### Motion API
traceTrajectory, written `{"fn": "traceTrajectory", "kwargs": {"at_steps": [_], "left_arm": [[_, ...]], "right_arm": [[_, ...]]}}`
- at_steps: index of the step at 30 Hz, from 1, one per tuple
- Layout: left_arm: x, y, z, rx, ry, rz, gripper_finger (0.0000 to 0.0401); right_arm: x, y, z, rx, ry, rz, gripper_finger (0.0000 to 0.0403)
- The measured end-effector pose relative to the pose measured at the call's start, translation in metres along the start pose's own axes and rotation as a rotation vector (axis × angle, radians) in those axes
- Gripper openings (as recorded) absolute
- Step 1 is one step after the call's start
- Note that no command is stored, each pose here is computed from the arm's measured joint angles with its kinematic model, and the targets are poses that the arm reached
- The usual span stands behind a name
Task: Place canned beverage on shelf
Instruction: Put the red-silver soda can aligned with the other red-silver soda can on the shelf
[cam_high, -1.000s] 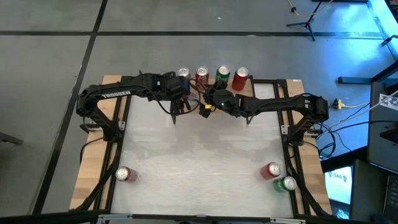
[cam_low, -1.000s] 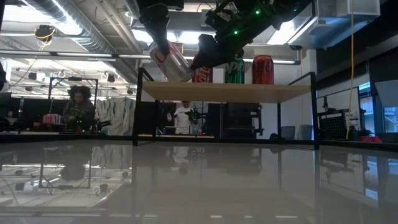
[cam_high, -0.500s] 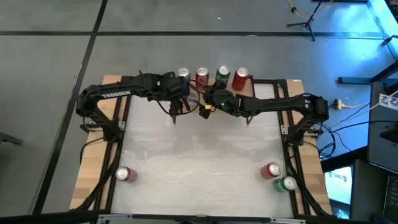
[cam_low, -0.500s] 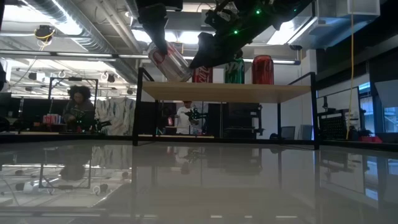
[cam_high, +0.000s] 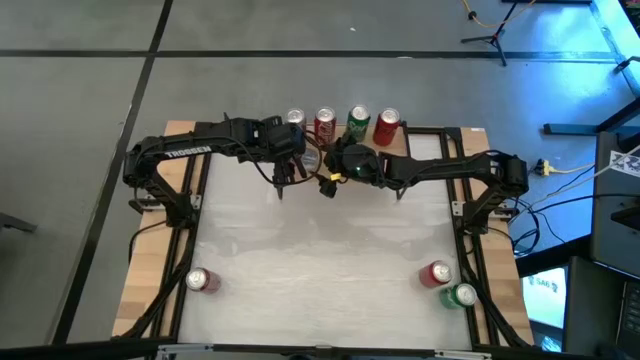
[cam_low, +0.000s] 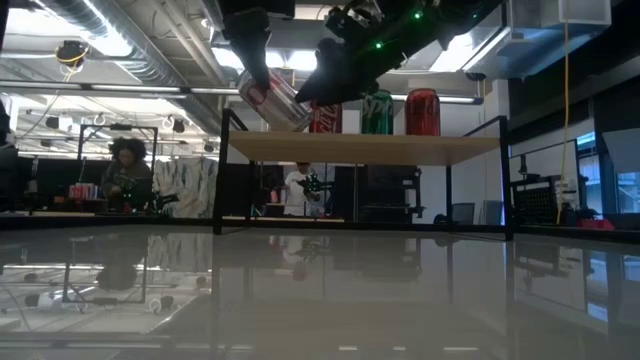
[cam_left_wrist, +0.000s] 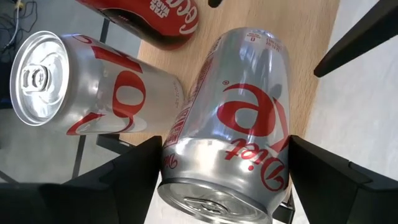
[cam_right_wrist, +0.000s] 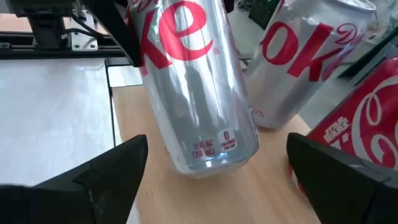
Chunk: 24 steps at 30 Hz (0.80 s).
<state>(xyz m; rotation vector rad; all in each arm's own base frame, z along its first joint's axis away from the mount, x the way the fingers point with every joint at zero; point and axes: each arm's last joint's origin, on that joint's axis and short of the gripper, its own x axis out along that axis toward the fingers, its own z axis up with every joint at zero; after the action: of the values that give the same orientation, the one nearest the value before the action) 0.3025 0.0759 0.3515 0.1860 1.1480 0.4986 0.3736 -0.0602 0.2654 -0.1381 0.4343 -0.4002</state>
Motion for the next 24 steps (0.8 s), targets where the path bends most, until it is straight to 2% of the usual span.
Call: {"fn": "traceTrajectory", "kwargs": {"at_steps": [10, 24], "left_arm": [[0.0, 0.0, 0.0, -0.002, 0.0, -0.003, 0.0306], [0.0, 0.0, 0.0, -0.005, 0.0, -0.007, 0.0306]], "right_arm": [[0.013, 0.006, -0.004, -0.022, -0.038, 0.044, 0.0383], [0.032, 0.011, -0.012, -0.071, -0.096, 0.023, 0.0383]]}}
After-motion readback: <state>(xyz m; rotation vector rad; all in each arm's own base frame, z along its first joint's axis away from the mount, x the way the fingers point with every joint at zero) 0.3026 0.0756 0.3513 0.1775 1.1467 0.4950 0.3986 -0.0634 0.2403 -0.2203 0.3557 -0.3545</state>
